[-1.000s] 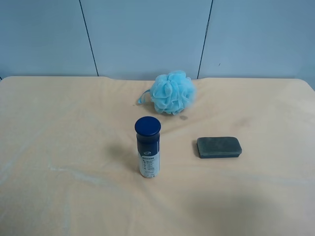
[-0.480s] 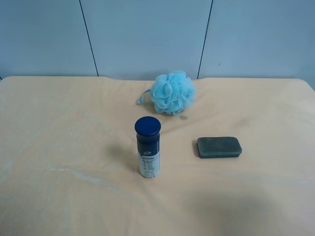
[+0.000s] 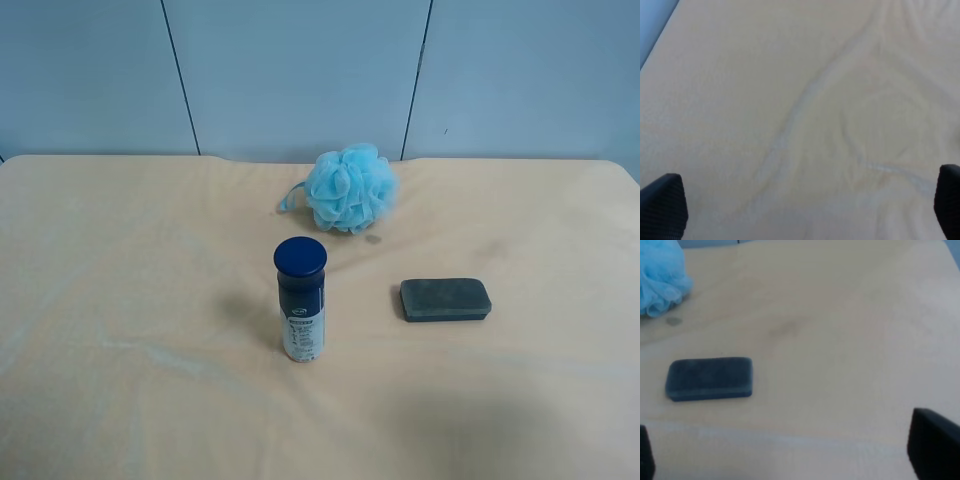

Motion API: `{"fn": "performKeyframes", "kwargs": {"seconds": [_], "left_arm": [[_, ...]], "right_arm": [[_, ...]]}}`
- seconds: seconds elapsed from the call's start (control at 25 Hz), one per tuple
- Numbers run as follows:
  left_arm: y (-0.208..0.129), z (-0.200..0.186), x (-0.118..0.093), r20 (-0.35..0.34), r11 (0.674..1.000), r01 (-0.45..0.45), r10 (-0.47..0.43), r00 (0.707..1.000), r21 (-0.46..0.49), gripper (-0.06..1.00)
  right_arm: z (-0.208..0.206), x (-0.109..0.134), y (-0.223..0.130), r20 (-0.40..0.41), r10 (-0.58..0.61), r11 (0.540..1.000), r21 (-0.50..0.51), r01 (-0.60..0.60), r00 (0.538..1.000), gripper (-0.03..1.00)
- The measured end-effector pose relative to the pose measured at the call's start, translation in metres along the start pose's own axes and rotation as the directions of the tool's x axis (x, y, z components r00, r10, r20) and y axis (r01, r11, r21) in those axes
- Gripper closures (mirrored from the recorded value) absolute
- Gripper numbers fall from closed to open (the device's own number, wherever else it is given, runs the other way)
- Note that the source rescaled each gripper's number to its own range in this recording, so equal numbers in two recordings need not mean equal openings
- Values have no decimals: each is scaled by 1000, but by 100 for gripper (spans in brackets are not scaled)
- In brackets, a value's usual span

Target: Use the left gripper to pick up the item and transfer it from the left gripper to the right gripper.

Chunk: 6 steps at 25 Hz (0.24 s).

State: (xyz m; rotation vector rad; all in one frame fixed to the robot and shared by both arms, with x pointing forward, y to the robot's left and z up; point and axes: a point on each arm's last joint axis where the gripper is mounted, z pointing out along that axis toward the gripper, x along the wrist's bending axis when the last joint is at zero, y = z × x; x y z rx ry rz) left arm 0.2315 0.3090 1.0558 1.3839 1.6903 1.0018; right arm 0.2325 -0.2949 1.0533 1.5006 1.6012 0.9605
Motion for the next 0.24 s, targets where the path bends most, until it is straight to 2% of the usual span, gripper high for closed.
{"fn": "performKeyframes", "kwargs": {"seconds": [0.24], "left_arm": [[0,0,0,0,1000,0,0,1000,0,-6]], "right_arm": [[0,0,0,0,1,1000,0,-1,1000,-3]]}}
